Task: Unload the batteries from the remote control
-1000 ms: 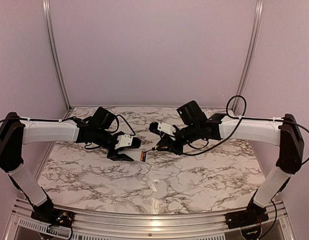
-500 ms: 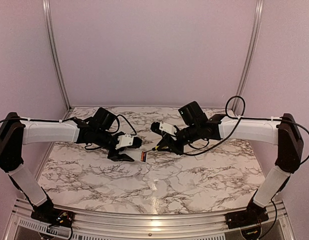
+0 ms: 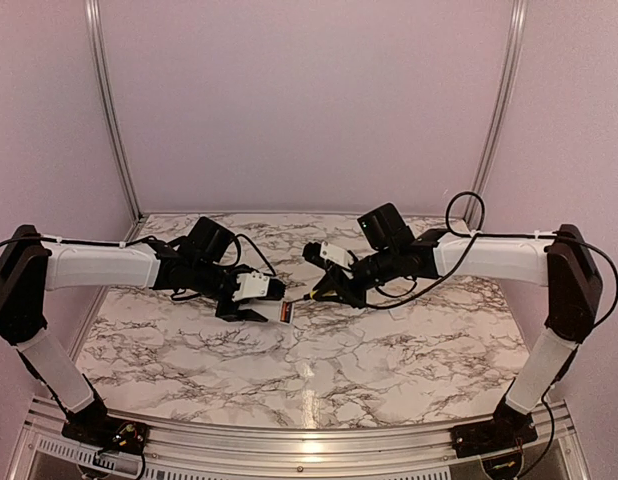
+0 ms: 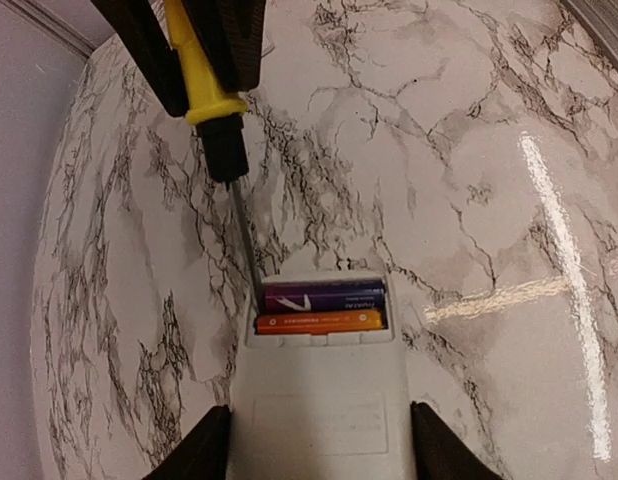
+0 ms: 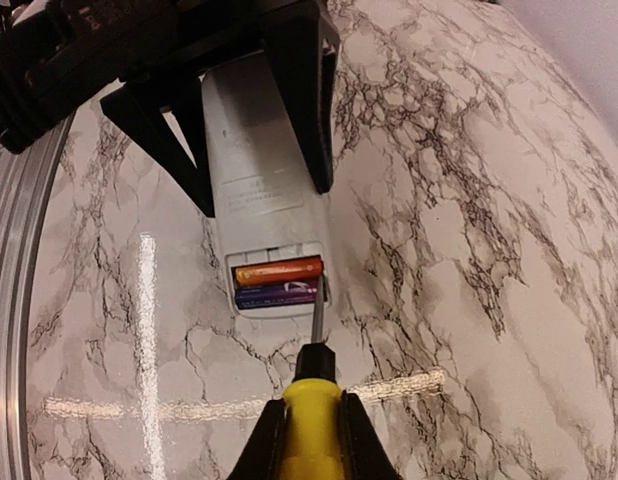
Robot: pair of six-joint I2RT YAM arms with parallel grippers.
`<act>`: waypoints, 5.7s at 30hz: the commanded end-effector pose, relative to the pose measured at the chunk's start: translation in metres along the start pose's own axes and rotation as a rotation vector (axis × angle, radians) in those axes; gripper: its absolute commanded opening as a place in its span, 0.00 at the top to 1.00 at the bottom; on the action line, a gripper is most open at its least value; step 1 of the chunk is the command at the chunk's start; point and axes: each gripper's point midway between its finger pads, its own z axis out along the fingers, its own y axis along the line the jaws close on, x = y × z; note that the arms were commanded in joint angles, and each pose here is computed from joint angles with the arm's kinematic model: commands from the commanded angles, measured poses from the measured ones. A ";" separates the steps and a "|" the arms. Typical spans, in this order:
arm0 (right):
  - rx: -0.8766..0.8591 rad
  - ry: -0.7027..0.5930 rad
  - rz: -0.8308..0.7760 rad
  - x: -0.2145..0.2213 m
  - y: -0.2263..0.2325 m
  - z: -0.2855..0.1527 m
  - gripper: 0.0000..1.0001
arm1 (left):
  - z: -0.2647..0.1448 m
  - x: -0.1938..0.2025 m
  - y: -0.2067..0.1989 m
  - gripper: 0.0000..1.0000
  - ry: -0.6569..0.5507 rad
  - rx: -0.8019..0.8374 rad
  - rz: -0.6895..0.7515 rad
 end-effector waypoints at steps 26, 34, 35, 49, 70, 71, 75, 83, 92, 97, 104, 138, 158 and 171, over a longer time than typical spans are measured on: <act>-0.425 0.074 0.183 0.028 0.091 0.015 1.00 | -0.060 -0.006 0.138 1.00 0.098 -0.589 0.207; -0.423 0.089 0.182 0.032 0.097 0.013 1.00 | -0.061 0.004 0.141 1.00 0.128 -0.602 0.200; -0.412 0.087 0.177 0.031 0.095 0.012 1.00 | -0.060 0.004 0.140 1.00 0.127 -0.600 0.198; 0.055 -0.046 0.020 -0.045 0.006 -0.052 1.00 | -0.054 -0.017 0.076 1.00 -0.021 -0.307 0.163; 0.318 -0.052 0.298 -0.087 -0.027 -0.074 1.00 | -0.018 -0.021 0.053 1.00 0.098 -0.265 0.137; 0.329 -0.036 0.330 -0.085 -0.025 -0.072 1.00 | -0.018 -0.022 0.055 1.00 0.093 -0.269 0.125; 0.338 -0.004 0.497 -0.082 -0.022 -0.067 1.00 | -0.014 -0.027 0.060 1.00 0.085 -0.278 0.085; 0.390 0.040 0.713 -0.071 -0.034 -0.059 1.00 | -0.002 -0.033 0.062 1.00 0.068 -0.282 0.029; 0.415 0.085 0.800 -0.056 -0.043 -0.057 1.00 | 0.004 -0.038 0.060 1.00 0.059 -0.279 -0.025; 0.380 0.081 0.798 -0.057 -0.040 -0.051 1.00 | 0.006 -0.040 0.056 1.00 0.062 -0.277 -0.022; 0.357 0.076 0.803 -0.057 -0.038 -0.047 1.00 | 0.007 -0.042 0.054 1.00 0.063 -0.278 -0.022; 0.433 0.218 0.862 -0.022 -0.036 -0.012 1.00 | 0.007 -0.052 0.049 1.00 0.058 -0.293 0.000; 0.393 0.343 0.934 -0.004 -0.043 0.059 1.00 | 0.021 -0.012 0.048 1.00 0.259 -0.333 0.082; 0.391 0.404 1.027 0.028 -0.057 0.069 1.00 | 0.029 0.004 0.049 1.00 0.319 -0.356 0.109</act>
